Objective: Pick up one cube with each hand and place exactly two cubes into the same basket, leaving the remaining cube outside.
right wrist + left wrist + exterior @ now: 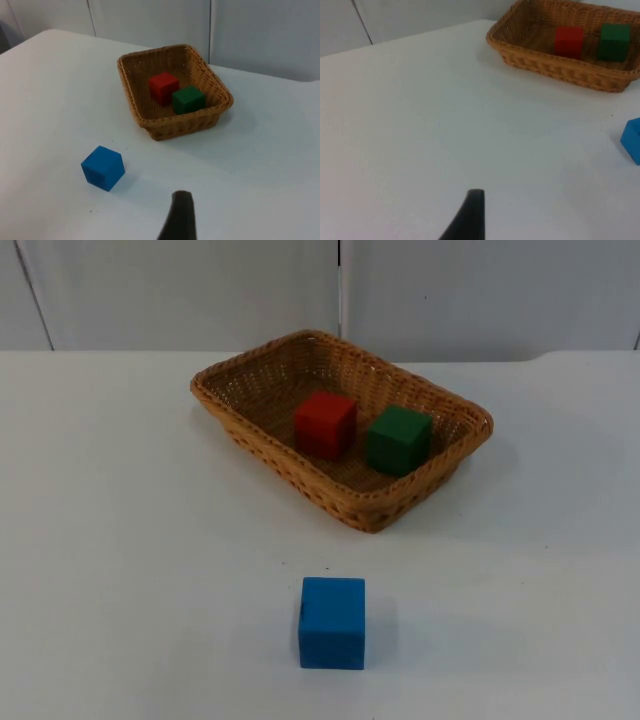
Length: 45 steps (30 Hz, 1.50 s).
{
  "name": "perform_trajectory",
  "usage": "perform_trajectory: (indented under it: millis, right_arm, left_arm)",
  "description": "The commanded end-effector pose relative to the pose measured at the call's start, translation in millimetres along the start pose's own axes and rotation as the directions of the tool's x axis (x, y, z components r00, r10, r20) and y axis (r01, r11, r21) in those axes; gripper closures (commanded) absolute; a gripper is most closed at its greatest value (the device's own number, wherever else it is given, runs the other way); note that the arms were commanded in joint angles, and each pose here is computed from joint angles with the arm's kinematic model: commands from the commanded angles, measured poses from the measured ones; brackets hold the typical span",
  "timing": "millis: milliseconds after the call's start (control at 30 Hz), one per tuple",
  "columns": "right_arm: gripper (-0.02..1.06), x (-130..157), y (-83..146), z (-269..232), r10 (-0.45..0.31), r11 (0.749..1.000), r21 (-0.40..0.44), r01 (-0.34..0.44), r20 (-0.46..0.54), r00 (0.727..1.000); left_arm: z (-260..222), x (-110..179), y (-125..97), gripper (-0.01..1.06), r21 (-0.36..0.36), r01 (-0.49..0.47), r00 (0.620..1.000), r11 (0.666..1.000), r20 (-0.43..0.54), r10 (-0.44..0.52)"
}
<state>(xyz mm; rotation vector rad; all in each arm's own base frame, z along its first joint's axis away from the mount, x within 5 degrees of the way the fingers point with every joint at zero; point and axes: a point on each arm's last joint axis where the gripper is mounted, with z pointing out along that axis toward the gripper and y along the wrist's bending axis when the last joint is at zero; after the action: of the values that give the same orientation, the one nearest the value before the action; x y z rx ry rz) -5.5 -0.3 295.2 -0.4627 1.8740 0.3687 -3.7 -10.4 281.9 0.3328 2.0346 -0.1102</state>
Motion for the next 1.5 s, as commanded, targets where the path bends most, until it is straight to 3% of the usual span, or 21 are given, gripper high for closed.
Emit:
perform_trajectory:
  millis: [0, 167, 833, 1033, 1367, 1467]
  right_arm:
    - [0.38, 2, 0, -3, 0.002, 1.000, 0.005, -0.002, -0.027, 1.000]
    - [0.38, 13, -4, -2, -0.037, 0.998, 0.039, 0.043, -0.146, 0.989]
    - [0.38, 15, -3, 3, -0.027, 0.999, 0.026, 0.030, -0.135, 0.991]
    - [0.38, 15, -3, 3, -0.027, 0.999, 0.026, 0.030, -0.135, 0.991]
    - [0.38, 15, -2, 3, -0.026, 0.999, 0.022, 0.029, -0.135, 0.991]
    - [0.34, 15, -2, 3, -0.026, 0.999, 0.022, 0.029, -0.135, 0.991]
  left_arm:
    - [0, 2, -1, 0.14, 0.003, 0.009, 1.000, 1.000, 0.004, -0.009]
    - [-2, 6, -1, 0.14, 0.002, 0.013, 1.000, 1.000, 0.010, -0.013]
    - [0, 7, 1, 0.14, -0.018, 0.047, 0.999, 0.999, -0.001, -0.047]
    - [0, 8, 7, 0.14, -0.086, 0.133, 0.991, 0.987, 0.000, -0.134]
    - [0, 8, 7, 0.14, -0.086, 0.133, 0.991, 0.987, 0.000, -0.134]
    - [0, 8, 7, 0.14, -0.086, 0.133, 0.991, 0.987, 0.000, -0.134]
